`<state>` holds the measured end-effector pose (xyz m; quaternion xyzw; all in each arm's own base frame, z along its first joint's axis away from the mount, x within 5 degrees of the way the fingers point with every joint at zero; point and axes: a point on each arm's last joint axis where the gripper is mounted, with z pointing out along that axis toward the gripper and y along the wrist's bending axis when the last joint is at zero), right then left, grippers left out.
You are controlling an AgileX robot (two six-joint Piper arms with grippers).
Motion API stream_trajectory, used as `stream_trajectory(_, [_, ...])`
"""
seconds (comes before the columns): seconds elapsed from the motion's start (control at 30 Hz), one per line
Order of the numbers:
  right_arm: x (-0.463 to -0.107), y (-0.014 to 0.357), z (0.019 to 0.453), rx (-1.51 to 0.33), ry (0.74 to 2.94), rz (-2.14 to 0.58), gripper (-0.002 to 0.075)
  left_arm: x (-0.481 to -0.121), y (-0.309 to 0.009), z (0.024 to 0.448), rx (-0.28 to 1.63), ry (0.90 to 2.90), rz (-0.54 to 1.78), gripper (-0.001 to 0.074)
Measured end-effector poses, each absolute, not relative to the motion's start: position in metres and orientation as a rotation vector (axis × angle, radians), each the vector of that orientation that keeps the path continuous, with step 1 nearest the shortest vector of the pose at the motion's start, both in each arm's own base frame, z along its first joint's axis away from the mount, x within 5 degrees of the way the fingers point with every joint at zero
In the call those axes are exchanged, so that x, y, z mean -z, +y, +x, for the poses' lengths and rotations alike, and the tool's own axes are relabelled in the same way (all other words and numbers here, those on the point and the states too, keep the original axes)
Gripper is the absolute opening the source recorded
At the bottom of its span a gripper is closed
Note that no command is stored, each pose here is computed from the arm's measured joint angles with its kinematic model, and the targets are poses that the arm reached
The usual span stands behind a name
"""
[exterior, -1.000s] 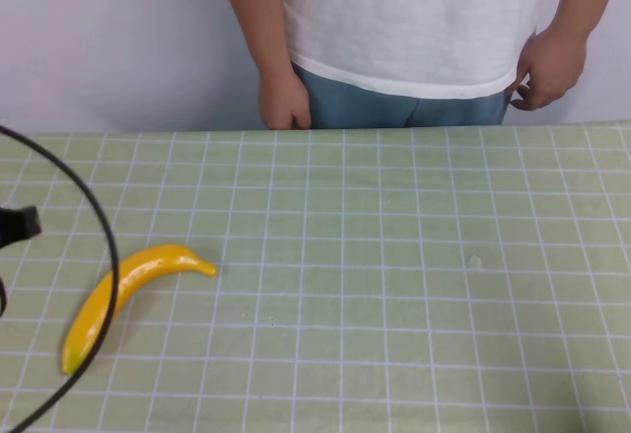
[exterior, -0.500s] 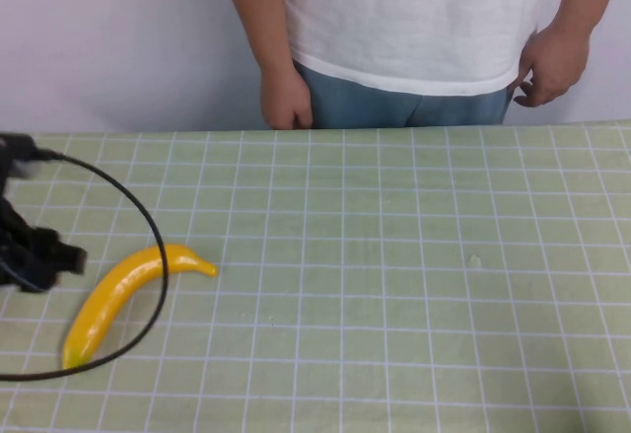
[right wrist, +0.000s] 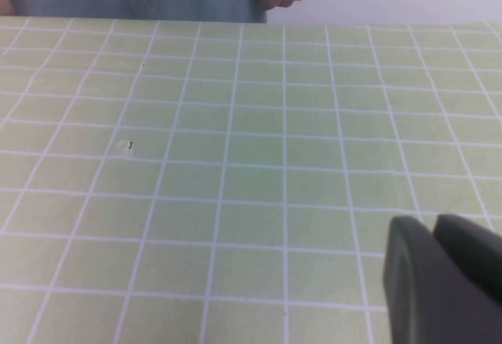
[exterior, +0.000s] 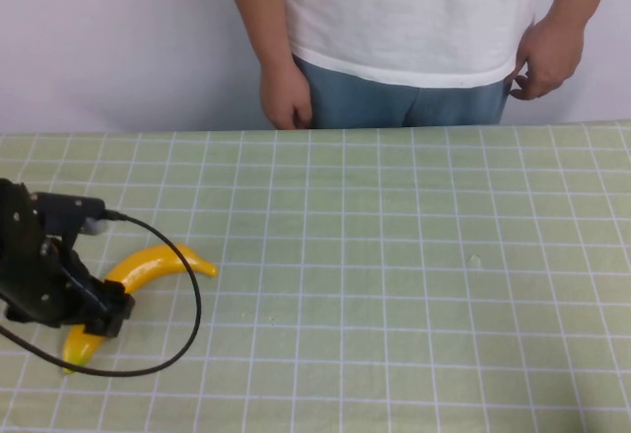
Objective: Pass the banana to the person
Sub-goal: Pick up the banana, then hand the grabbed banana to the person
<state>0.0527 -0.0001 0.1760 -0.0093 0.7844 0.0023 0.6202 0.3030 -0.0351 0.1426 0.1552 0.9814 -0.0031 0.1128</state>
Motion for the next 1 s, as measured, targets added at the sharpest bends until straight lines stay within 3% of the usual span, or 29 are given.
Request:
stream_trajectory(0.13, [-0.176, 0.0, 0.053, -0.005, 1.803, -0.021, -0.0007, -0.135, -0.036, 0.304, 0.02, 2.9, 0.459, 0.026])
stream_trajectory(0.17, [-0.176, 0.0, 0.053, -0.005, 1.803, -0.021, -0.0007, -0.136, -0.036, 0.304, 0.023, 2.899, 0.461, 0.0289])
stream_trajectory(0.4, [-0.176, 0.0, 0.053, -0.005, 1.803, -0.021, -0.0007, -0.165, -0.039, 0.316, 0.041, 2.886, 0.495, 0.0277])
stream_trajectory(0.67, [-0.176, 0.0, 0.053, -0.005, 1.803, -0.021, -0.0007, -0.266, -0.044, 0.309, 0.106, 2.568, 0.423, 0.0277])
stream_trajectory(1.0, [-0.176, 0.0, 0.053, -0.005, 1.803, -0.021, -0.0007, -0.375, -0.079, 0.295, 0.264, 2.35, 0.684, 0.0277])
